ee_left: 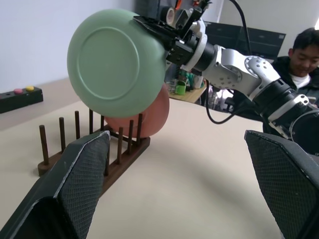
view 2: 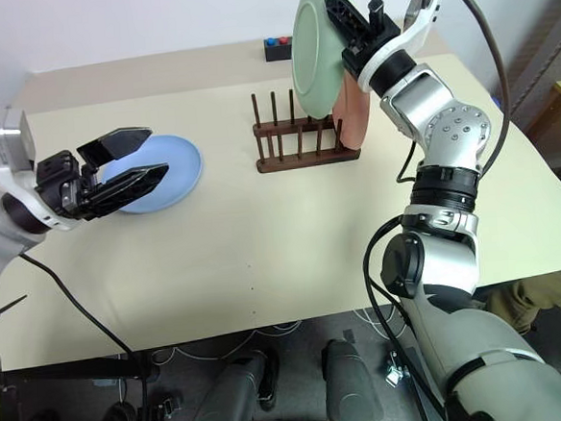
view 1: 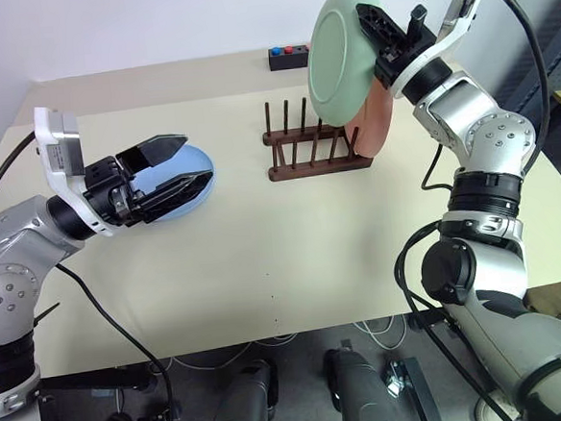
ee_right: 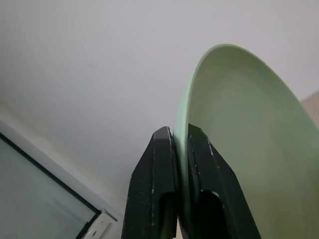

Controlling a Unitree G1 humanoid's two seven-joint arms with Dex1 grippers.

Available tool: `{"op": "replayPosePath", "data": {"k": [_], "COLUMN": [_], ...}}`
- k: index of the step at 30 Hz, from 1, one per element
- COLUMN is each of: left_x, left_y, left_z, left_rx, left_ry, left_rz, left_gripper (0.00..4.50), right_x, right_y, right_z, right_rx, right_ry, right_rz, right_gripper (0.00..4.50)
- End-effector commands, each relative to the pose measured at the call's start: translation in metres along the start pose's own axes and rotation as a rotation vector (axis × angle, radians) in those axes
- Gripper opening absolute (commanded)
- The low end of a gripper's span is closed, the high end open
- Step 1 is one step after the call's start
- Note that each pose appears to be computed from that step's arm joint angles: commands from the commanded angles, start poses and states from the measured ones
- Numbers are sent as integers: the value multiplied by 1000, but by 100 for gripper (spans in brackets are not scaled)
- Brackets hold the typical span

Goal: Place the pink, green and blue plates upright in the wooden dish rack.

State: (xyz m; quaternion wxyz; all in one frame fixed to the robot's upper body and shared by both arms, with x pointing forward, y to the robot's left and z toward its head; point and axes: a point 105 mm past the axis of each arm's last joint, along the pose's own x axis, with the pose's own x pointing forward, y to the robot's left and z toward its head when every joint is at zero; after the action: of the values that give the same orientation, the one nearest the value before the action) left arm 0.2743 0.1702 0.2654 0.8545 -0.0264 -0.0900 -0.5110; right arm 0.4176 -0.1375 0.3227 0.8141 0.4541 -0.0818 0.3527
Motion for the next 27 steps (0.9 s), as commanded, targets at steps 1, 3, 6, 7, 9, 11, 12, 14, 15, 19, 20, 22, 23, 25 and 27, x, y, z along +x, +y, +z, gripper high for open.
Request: {"op": "replayPosePath", "data": {"k": [1, 3, 6, 7, 9, 11, 12, 14, 15, 19, 20, 22, 23, 25, 27], "left_x": [-3, -2, -2, -1, -1, -1, -1, -2, -2, -1, -1, -1, -1, -1, -1], "left_y": [-3, -3, -3, -3, -3, -3, -3, -3, -3, -3, -3, -2, -2, -2, -2], "left_z": [15, 15, 15, 15, 15, 15, 14, 12, 11, 12, 12, 12, 12, 11, 10], "left_rx": [65, 65, 65, 65, 66, 64, 65, 60, 66, 73, 74, 75, 80, 87, 82], "left_ry": [-32, -32, -33, -34, -34, -34, -31, -22, -16, -16, -17, -18, -15, -10, -9], "left_rz": [-1, -1, -5, -6, -6, -7, -6, -6, -5, -4, -4, -4, 0, 6, 6], "left_gripper": [445, 445, 445, 445, 445, 445, 445, 445, 445, 445, 445, 445, 445, 445, 450], "right_x": [4, 4, 3, 2, 0, -1, -1, -1, -1, -2, -2, -2, -2, -2, -2], "right_y": [17, 18, 13, 10, 3, -1, -1, -1, -2, -12, -14, -15, -15, -12, -9], "right_z": [8, 10, 8, 6, -3, -6, -7, -9, -11, -19, -20, -23, -24, -25, -26], "right_rx": [14, 20, -1, 5, -6, 2, 0, -6, -30, -83, -89, -97, -100, -99, -99], "right_ry": [-26, -36, -19, -11, 25, 35, 38, 49, 62, 92, 95, 103, 106, 113, 121], "right_rz": [61, 65, 48, 39, 13, -6, -9, -8, -17, -68, -78, -83, -81, -60, -39], "right_gripper": [0, 0, 0, 0, 0, 0, 0, 0, 0, 0, 0, 0, 0, 0, 107]}}
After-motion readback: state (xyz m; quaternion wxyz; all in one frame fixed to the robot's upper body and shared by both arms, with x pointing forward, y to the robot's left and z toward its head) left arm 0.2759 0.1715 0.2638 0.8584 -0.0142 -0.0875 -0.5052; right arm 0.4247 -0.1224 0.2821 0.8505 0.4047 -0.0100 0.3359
